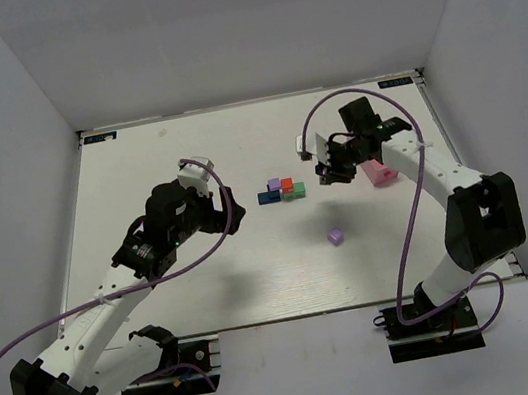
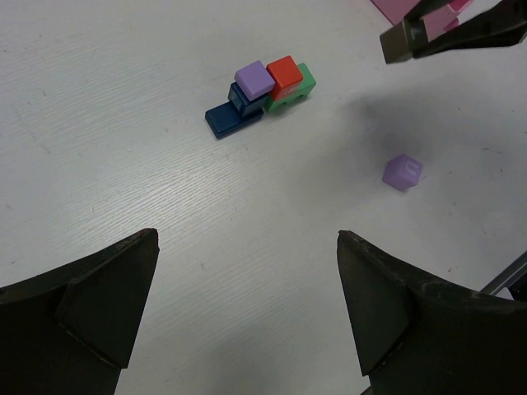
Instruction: Build the wood block tower
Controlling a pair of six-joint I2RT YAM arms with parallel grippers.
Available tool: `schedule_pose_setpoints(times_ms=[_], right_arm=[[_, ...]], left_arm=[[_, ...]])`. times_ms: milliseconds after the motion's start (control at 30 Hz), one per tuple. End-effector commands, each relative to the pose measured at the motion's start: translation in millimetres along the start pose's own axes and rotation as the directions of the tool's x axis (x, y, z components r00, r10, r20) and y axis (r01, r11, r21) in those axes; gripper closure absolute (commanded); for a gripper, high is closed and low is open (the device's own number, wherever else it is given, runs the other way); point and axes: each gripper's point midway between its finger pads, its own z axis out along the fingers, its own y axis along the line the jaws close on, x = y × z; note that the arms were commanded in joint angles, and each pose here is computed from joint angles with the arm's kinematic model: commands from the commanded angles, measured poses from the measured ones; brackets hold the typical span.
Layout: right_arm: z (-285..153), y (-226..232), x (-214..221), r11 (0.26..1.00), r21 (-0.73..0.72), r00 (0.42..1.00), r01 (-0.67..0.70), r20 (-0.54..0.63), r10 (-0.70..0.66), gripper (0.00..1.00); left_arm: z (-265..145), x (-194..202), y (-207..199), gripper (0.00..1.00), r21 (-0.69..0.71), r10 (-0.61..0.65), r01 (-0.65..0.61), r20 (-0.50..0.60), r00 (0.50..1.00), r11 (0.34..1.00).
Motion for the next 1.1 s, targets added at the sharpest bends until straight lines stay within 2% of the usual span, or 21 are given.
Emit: schedule_pose_setpoints(times_ms=[0, 233, 400, 633, 700, 1067], right_arm=[[-16.8, -8.1, -33.9, 0.999, 0.017, 0.998, 0.034, 0.061, -0.035, 0.94], [-8.4, -22.4, -83.6, 0.995, -0.007, 0.986, 0.095, 0.138, -0.093, 0.94], [13.3, -29.9, -106.2, 0.989, -0.068, 0.984, 0.128, 0.133, -0.119, 0.94], [43.3, -29.1, -115.8, 0.978, -0.123, 0.982, 0.166, 0.109, -0.153, 0.94], [51.7, -31.2, -106.6, 0.980, -0.137, 0.987, 0.146, 0.086, -0.136, 0.94], [72.8, -29.3, -103.0, 0.970, -0.177, 0.986, 0.168, 0.048, -0.162, 0.94]], left_arm=[[-2.8, -4.8, 1.7, 0.00, -0.003, 0.011, -0.011, 0.030, 0.999, 1.000], [-4.7, -8.8, -0.6, 0.00, 0.009, 0.021, -0.022, 0.046, 0.999, 1.000], [-4.6, -8.8, -0.2, 0.00, 0.009, 0.031, -0.031, 0.046, 0.998, 0.999], [-5.8, -6.7, 0.1, 0.00, 0.009, 0.031, -0.031, 0.046, 0.998, 0.999], [-5.9, -6.3, -1.7, 0.00, 0.019, 0.031, -0.032, 0.044, 0.999, 0.999], [-6.0, -5.9, -2.9, 0.00, 0.028, 0.040, -0.041, 0.043, 0.998, 0.999]])
